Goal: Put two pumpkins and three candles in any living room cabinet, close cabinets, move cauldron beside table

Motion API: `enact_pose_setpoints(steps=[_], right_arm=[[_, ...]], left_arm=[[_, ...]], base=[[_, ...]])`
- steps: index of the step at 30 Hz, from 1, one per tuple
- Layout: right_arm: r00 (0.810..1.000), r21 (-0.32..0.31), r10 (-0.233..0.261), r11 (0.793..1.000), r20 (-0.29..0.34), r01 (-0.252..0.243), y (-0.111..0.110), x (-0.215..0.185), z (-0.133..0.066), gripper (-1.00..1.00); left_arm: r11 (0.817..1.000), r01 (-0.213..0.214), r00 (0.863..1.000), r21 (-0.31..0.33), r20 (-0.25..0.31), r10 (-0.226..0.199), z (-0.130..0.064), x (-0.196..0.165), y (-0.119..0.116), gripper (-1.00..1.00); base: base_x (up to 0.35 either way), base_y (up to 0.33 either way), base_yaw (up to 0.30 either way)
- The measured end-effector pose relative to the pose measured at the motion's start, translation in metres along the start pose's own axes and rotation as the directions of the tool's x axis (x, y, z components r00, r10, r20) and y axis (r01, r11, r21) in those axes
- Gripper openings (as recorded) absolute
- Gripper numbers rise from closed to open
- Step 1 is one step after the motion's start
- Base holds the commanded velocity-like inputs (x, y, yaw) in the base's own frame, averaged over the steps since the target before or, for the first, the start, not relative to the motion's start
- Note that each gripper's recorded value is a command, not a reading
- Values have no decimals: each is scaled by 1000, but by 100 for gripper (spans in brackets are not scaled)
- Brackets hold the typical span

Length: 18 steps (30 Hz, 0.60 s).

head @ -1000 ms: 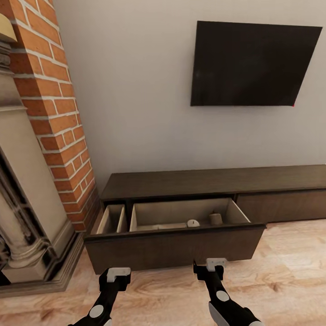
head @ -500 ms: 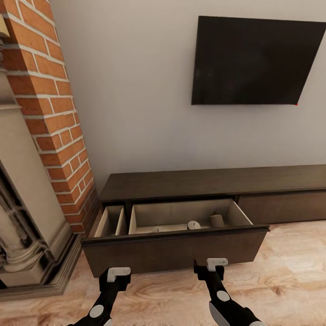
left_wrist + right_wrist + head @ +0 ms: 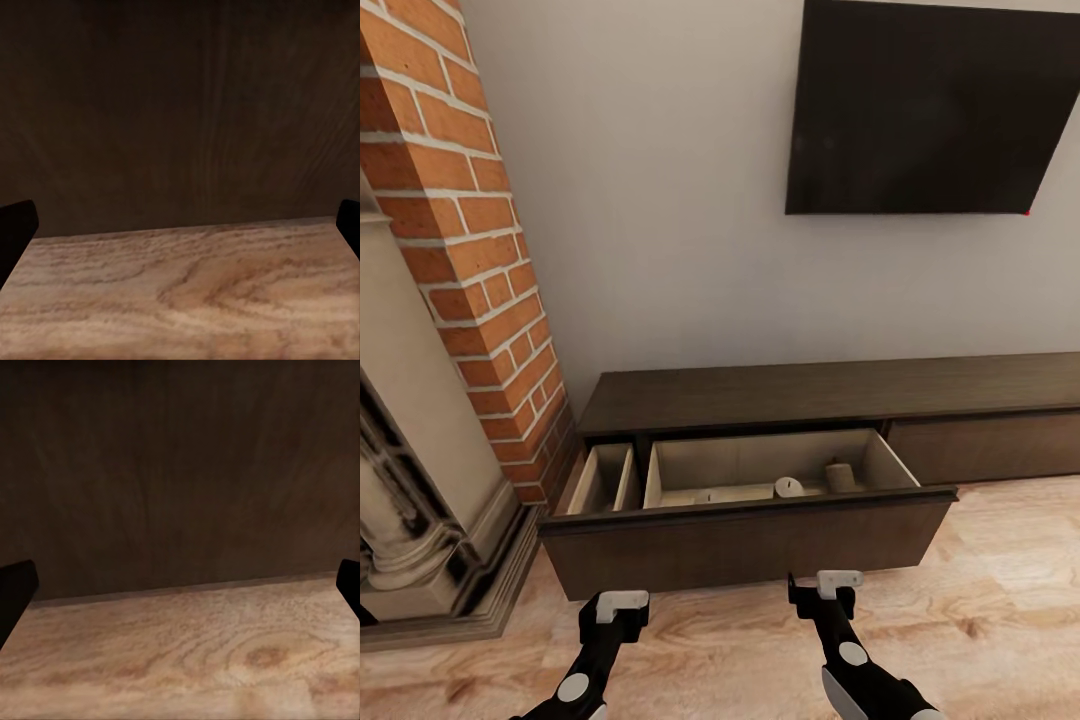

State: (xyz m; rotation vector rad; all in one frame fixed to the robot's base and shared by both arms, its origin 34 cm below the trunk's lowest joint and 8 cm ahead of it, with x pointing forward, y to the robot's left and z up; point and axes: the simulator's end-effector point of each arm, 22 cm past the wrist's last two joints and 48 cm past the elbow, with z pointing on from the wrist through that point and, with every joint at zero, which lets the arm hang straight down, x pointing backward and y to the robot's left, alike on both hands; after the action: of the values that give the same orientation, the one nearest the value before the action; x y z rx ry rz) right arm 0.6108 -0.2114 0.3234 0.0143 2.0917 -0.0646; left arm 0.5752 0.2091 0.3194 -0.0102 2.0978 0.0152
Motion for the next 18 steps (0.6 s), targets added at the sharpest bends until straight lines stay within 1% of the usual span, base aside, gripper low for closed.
enact_pose_setpoints(steps=[6,13,18], right_arm=[[1000,0,1,1000,0,-1,0,0,0,100],[1000,0,1,1000,0,-1,0,0,0,100],[1000,0,1,1000,0,-1,0,0,0,100]], left_arm=[[1000,1,1000,2,2,-1,0,-1,-1,100],[1000,-3,1000,3,0,3,0,0,-1,100],[1000,-3,1000,3,0,3,0,0,-1,100]], base=[[22,0,0],[231,0,0],[134,0,0]])
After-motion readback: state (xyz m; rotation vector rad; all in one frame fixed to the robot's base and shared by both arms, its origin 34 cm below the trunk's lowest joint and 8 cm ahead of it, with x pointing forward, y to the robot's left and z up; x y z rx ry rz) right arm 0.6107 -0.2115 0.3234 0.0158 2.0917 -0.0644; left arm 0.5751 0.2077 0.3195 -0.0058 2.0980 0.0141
